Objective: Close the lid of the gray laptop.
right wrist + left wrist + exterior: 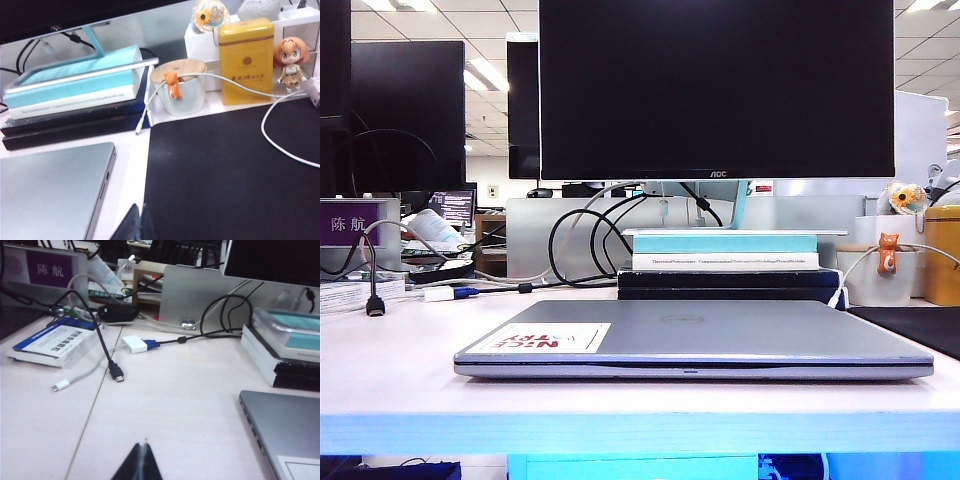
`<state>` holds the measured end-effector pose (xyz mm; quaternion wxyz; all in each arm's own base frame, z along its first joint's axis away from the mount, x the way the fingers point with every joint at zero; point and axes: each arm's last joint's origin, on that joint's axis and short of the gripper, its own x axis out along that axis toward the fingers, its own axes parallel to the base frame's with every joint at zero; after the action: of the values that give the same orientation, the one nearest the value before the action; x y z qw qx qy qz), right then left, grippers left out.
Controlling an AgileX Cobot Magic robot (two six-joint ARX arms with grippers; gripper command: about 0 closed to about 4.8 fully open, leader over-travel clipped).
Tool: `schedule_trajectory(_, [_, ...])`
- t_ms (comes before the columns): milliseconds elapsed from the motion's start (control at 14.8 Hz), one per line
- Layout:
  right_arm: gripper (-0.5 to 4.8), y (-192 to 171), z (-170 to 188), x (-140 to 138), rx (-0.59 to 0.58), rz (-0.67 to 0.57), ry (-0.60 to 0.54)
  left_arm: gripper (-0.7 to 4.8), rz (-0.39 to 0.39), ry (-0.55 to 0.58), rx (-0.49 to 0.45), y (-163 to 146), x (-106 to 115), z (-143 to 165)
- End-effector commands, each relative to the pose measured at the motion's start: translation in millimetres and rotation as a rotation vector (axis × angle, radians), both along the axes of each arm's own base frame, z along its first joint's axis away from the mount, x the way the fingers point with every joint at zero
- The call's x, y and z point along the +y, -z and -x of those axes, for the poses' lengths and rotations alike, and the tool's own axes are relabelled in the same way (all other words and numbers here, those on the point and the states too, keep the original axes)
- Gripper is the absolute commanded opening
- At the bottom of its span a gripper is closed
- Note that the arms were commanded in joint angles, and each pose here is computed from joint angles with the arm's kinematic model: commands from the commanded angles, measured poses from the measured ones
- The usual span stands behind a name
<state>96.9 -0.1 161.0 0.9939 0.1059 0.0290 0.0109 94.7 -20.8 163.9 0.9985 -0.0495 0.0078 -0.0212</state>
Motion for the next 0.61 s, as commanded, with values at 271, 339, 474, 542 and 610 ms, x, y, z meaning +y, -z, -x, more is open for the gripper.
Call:
schedule_trajectory(271, [-0.02, 1.0, -0.3, -0.2, -0.003, 0.006, 0.005, -0.06, -0.083, 0.02, -0.039, -3.4, -0.5, 0.3])
schedule_trajectory(339, [-0.02, 2.8, -0.2, -0.2, 0.016, 0.006, 0.005, -0.05, -0.122, -0.03, -0.028, -2.3, 1.0, 0.2])
schedule_trajectory(474, [-0.02, 3.0, -0.2, -0.6, 0.018, 0.007, 0.02, -0.06, -0.123, -0.045, -0.021, -1.8, 1.5, 0.1])
schedule_trajectory(542, [-0.02, 3.0, -0.2, -1.2, 0.018, 0.008, 0.041, -0.06, -0.108, -0.065, -0.02, -1.8, 3.1, -0.1])
schedule_trajectory(610, [-0.02, 3.0, -0.2, -1.5, 0.018, 0.009, 0.05, -0.06, -0.082, -0.1, -0.018, -1.8, 9.1, -1.3])
